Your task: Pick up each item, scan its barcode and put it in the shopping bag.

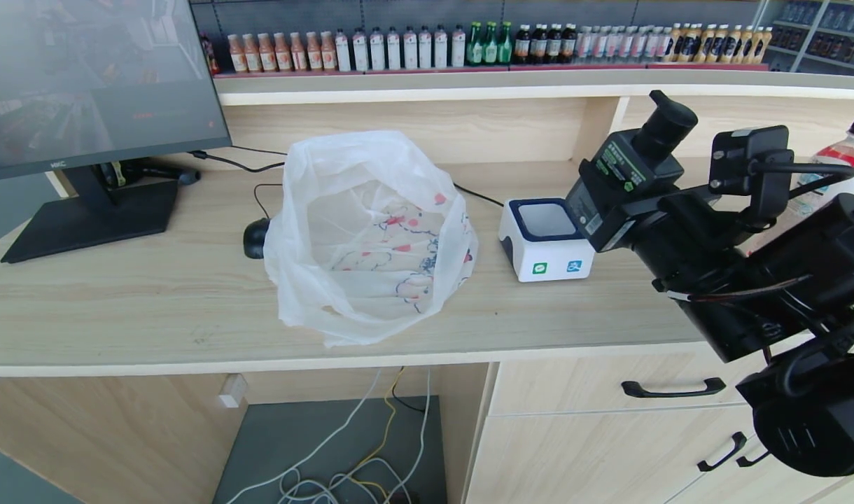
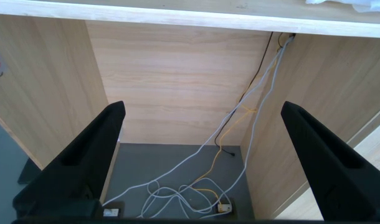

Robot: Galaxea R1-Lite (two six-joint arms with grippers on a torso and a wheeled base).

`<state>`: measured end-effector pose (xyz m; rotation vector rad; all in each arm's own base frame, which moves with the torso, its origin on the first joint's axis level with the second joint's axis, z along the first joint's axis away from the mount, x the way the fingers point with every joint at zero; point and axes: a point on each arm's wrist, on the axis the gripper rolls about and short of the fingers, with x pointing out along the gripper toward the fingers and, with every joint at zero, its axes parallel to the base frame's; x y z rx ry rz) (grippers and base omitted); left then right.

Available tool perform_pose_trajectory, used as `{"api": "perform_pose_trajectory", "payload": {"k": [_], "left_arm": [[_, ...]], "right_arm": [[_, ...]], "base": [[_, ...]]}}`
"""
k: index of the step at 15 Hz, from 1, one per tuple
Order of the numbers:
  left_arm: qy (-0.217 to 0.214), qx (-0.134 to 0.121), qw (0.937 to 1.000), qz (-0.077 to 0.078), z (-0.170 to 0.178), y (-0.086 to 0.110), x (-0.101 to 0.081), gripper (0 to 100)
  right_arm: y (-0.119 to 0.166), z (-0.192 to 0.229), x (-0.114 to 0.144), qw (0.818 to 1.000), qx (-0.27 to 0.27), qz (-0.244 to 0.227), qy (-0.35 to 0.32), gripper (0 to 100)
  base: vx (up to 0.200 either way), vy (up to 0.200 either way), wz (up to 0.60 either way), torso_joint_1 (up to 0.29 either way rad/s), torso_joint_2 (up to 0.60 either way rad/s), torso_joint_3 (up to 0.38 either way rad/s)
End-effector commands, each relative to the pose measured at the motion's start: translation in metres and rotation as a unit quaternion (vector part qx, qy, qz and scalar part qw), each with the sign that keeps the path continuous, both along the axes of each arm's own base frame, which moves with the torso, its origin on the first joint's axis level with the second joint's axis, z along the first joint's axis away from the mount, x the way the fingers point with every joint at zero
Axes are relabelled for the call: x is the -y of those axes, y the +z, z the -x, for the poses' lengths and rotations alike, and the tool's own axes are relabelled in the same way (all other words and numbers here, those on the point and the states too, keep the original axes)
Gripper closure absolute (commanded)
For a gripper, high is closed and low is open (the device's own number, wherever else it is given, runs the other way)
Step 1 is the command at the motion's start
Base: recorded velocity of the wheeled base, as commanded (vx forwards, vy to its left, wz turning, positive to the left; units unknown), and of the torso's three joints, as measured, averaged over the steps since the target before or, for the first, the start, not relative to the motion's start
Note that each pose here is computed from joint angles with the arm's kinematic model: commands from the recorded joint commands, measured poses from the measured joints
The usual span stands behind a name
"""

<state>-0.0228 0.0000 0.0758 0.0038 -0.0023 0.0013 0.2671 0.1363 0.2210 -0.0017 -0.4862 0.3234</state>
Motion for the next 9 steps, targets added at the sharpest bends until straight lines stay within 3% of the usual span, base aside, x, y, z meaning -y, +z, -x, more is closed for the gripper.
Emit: {"api": "perform_pose_trajectory", "payload": {"k": [1,4,9], "left_arm": [[0.0,0.0,1.0,0.0,0.0,0.0,0.0,0],[0.0,0.0,1.0,0.0,0.0,0.0,0.0,0],[0.0,0.0,1.0,0.001,0.0,0.0,0.0,0]], "right_arm": [[0.0008,-0.0024,0.0027,1.0,-0.002,-0.01,-0.016,100],[0.0062,-0.004,0.0026,0.999,0.0,-0.034,-0.032,100],[0.0062,-0.004,0.0026,0.999,0.0,-0.036,-0.031,100]], "base": [[0.0,0.0,0.0,0.0,0.0,0.0],[0.0,0.0,0.0,0.0,0.0,0.0],[0.0,0.2,0.0,0.0,0.0,0.005]]}}
